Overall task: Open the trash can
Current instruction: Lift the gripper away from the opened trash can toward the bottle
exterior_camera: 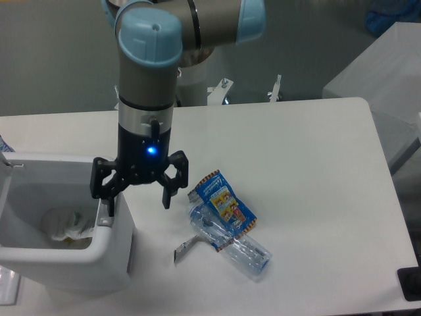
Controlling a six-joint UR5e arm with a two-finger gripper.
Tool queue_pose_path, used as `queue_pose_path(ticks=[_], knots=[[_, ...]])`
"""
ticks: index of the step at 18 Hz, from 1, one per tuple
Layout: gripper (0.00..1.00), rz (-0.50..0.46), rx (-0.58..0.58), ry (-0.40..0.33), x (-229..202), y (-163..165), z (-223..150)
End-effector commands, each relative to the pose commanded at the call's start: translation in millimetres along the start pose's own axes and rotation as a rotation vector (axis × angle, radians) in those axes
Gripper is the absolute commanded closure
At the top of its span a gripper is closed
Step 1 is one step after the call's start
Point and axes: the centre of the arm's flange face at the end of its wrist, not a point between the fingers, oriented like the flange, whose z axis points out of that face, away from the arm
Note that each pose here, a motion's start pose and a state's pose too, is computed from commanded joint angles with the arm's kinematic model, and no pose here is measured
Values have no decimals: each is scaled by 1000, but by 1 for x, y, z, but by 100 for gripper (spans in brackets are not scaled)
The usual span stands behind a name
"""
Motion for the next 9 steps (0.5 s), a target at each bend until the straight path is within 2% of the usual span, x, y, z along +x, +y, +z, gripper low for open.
queue_pose_path(ticks=[3,7,9], knots=[[0,-32,142,-33,-45,-26,-25],[0,-70,171,-84,-84,-35,-41],[0,-22,166,-131,-99,-36,-43]])
